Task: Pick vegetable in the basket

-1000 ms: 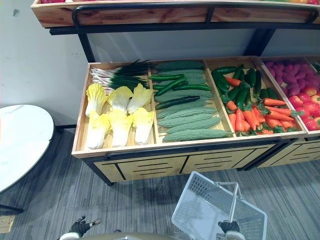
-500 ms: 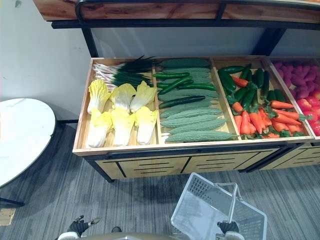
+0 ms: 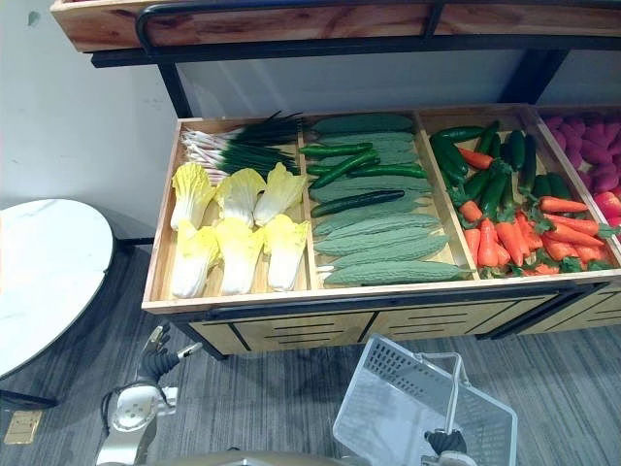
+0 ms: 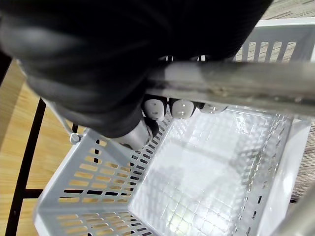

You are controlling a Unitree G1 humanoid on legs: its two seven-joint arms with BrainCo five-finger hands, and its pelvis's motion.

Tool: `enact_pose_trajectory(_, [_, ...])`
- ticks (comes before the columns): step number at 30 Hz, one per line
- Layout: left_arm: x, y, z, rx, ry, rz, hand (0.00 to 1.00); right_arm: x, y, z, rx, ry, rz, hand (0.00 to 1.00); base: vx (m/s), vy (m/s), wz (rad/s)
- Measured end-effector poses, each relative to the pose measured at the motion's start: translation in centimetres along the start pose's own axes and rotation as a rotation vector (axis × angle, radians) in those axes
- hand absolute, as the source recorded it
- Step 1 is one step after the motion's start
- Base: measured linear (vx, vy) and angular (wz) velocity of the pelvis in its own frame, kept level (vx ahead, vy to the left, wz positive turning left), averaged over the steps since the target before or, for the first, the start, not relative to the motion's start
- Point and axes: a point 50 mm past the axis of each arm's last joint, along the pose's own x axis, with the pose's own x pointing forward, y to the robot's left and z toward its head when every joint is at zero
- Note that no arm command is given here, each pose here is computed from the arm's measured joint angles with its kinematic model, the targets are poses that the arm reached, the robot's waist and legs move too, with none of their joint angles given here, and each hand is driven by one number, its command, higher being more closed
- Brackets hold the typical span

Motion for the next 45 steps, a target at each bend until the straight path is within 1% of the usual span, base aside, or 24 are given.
enact_pose_trajectory(12, [-1.1,-0.8,6.0,-0.036,-0.289,-0.027,0.00,-0.1,0.0,-0.2,-0.009,-0.007,-0.009,1.00,-0.05,0.001,-0.04])
enact_pose_trajectory(16, [-1.2,-0.7,7.4,-0.052,-0.354,-0.001,0.00,-0.1,0.0,-0.3,-0.019,-0.004,-0.011,1.00,-0.06,0.005,0.00])
enact_pose_trajectory(20, [-0.8,0.0,7.9,-0.070,-0.370,0.073,0.00,-0.2,0.1,-0.3,-0.032,-0.007,-0.007,1.00,0.01,-0.001,0.10])
enact_pose_trajectory(22, [-0.4,0.8,8.4,-0.091,-0.375,0.151,0.00,-0.1,0.2,-0.3,-0.033,-0.006,-0.007,1.00,0.04,-0.004,0.11])
enact_pose_trajectory(24, [0.2,2.2,9.1,-0.071,-0.386,0.260,0.00,-0.1,0.3,-0.1,-0.041,-0.013,-0.004,1.00,0.06,-0.013,0.08])
enact_pose_trajectory(26, [0.6,2.8,9.5,-0.023,-0.385,0.336,0.00,-0.1,0.4,0.1,-0.055,-0.019,-0.002,1.00,0.05,-0.008,0.04])
enact_pose_trajectory(28, [1.1,3.0,9.6,0.023,-0.367,0.379,0.00,0.0,0.7,0.3,-0.074,-0.026,0.003,1.00,0.06,-0.007,-0.01])
enact_pose_trajectory(33, [2.6,3.5,9.3,0.115,-0.299,0.439,0.00,0.0,0.9,0.7,-0.107,-0.036,0.011,1.00,0.01,-0.002,0.00])
enact_pose_trajectory(35, [3.4,4.5,8.7,0.152,-0.249,0.462,0.00,0.1,1.1,0.9,-0.123,-0.043,0.019,1.00,0.00,0.000,0.00])
enact_pose_trajectory(38, [4.6,5.6,8.3,0.169,-0.184,0.496,0.00,0.1,1.4,1.1,-0.143,-0.052,0.032,1.00,-0.01,0.001,-0.01])
enact_pose_trajectory(45, [5.5,6.1,7.9,0.199,-0.120,0.498,0.00,0.1,2.0,1.9,-0.172,-0.080,0.050,1.00,0.01,-0.002,0.01])
